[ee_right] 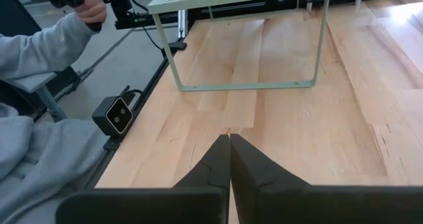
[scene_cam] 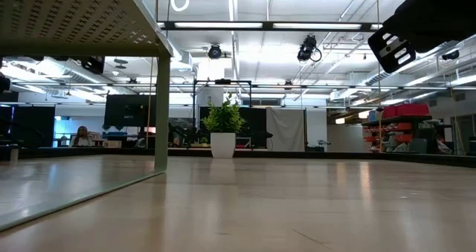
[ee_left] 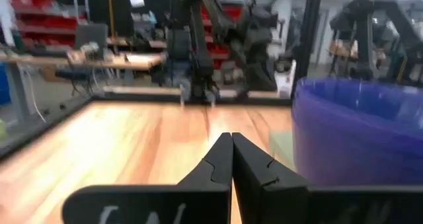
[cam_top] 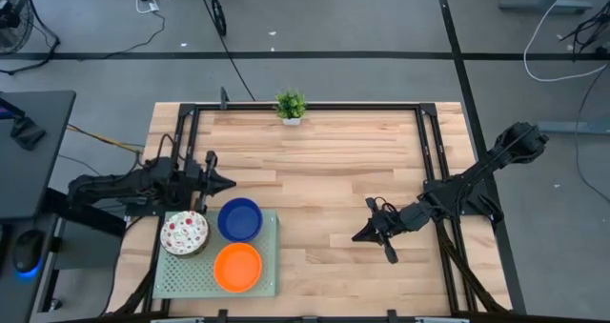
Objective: Pick & Place Mini bowls
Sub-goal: Return to Home Position
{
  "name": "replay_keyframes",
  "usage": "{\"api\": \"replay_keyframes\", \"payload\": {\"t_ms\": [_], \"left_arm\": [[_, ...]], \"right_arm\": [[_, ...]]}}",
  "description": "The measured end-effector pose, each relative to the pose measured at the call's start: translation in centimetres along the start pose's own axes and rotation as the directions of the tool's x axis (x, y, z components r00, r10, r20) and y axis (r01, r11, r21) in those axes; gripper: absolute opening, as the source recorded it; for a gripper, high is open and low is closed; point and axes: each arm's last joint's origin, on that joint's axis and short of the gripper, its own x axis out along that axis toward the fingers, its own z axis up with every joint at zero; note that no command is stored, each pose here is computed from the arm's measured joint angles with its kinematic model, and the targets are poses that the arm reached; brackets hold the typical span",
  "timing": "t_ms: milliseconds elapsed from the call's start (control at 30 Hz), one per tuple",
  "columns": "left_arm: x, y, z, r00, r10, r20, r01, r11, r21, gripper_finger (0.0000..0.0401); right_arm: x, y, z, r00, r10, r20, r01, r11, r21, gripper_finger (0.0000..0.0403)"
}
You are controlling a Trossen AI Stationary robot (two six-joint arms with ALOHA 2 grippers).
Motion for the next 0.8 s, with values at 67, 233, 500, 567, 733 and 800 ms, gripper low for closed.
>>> {"api": "replay_keyframes", "payload": {"t_ms": [67, 233, 500, 567, 733, 800], "left_arm": [[0.0, 0.0, -0.3, 1.0, -0.013, -0.028, 0.013, 1.0, -0.003, 0.0004], [0.0, 0.0, -0.6, 0.999, -0.016, -0.048, 0.017, 1.0, 0.021, 0.0005], [0.0, 0.0, -0.7, 0.999, -0.015, -0.052, 0.016, 1.0, 0.021, 0.0005], [0.0, 0.0, -0.7, 0.999, -0.015, -0.052, 0.016, 1.0, 0.021, 0.0005], [0.0, 0.0, -0.7, 0.999, -0.015, -0.052, 0.016, 1.0, 0.02, 0.0005], [0.0, 0.0, -0.7, 0.999, -0.015, -0.052, 0.016, 1.0, 0.021, 0.0005]], "right_arm": [[0.0, 0.0, 0.0, 1.0, 0.0, -0.001, 0.0, 1.0, 0.0, 0.0009], [0.0, 0.0, -0.1, 1.0, -0.003, -0.006, 0.003, 1.0, -0.001, 0.0009], [0.0, 0.0, 0.1, 1.0, 0.002, 0.009, -0.002, 1.0, -0.002, 0.0009], [0.0, 0.1, 0.4, 0.999, 0.011, 0.037, -0.011, 1.0, -0.003, 0.0009], [-1.6, -0.4, 1.4, 0.994, -0.03, 0.101, 0.034, 0.999, -0.033, 0.0009], [-3.0, -1.0, 1.6, 0.987, -0.045, 0.153, 0.05, 0.998, -0.028, 0.0009]]}}
